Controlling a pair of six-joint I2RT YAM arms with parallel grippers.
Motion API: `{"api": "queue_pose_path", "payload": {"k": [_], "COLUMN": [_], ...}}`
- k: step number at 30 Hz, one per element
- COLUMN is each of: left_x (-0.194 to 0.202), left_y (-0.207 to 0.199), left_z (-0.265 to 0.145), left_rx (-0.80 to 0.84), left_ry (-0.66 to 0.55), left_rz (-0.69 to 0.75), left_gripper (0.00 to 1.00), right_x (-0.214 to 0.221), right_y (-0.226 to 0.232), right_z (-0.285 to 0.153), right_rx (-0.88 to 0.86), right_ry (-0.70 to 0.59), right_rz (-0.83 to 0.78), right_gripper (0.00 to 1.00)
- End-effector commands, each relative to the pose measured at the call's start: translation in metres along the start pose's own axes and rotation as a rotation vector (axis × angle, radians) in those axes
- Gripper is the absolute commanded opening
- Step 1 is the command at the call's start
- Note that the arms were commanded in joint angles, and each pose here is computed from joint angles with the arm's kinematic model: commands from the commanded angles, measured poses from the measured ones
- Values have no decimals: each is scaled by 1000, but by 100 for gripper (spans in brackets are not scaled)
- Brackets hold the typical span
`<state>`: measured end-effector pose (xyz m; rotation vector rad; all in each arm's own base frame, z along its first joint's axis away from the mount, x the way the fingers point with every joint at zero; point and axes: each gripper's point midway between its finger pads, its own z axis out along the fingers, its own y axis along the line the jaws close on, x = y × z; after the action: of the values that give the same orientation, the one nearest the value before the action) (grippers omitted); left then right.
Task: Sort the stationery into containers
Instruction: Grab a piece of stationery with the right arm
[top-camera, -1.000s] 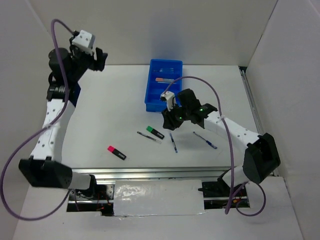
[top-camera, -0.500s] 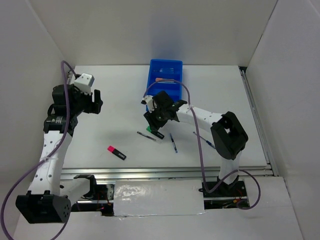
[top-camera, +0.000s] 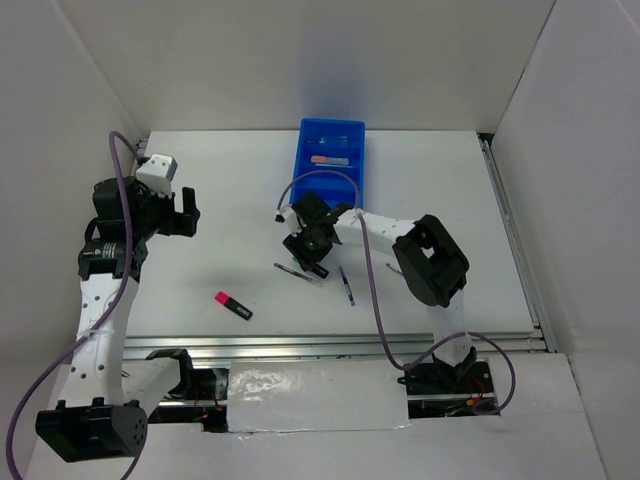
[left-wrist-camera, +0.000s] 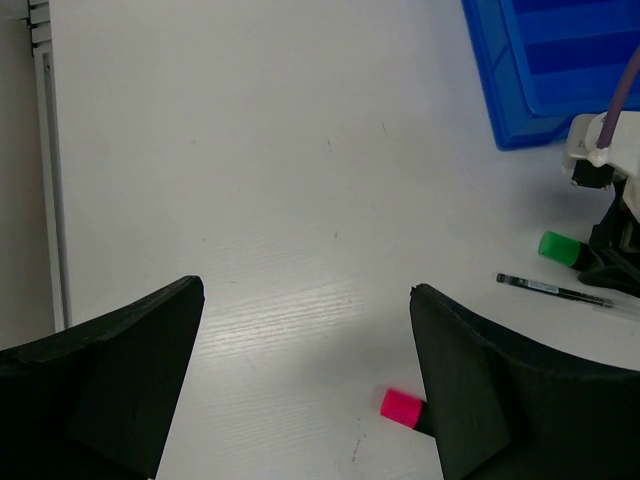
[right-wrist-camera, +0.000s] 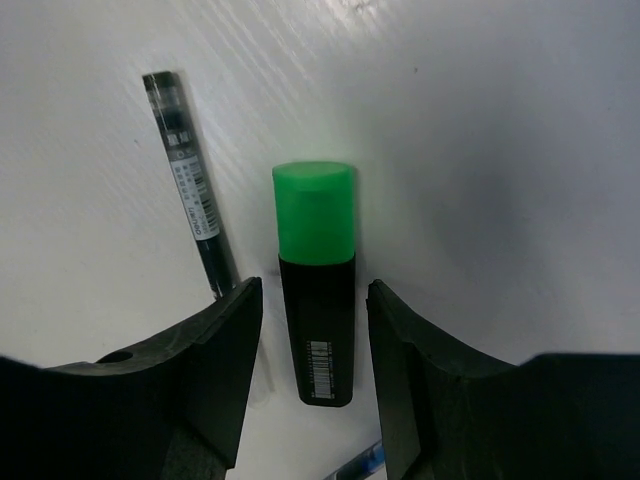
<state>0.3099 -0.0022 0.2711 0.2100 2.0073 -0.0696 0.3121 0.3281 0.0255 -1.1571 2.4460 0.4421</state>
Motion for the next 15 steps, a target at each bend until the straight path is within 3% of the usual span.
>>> {"api": "queue_pose_path", "payload": {"k": [1,6,10,15], "left_x": [-4,-1,1,2], "left_y": [-5,-4,-6,-9], "left_z": [-7,-9,-9,-3], "left_rx": [16,12,14,38], "left_ry": [-27,-33,-53,-65], "left_rz": [-30,-32,-25,-18], "left_gripper": [97,97,97,95], "right_x": [-7,2,-7,-66], "right_y": [-3,-13,-20,-2], "right_z": [-1,5,-10,-96], "right_rx": [34,81,94,77], "right_ry": [19,73,52,-128], "right_rz": [-36,-59,-93,-250], "right_gripper": [53,43,29,19]}}
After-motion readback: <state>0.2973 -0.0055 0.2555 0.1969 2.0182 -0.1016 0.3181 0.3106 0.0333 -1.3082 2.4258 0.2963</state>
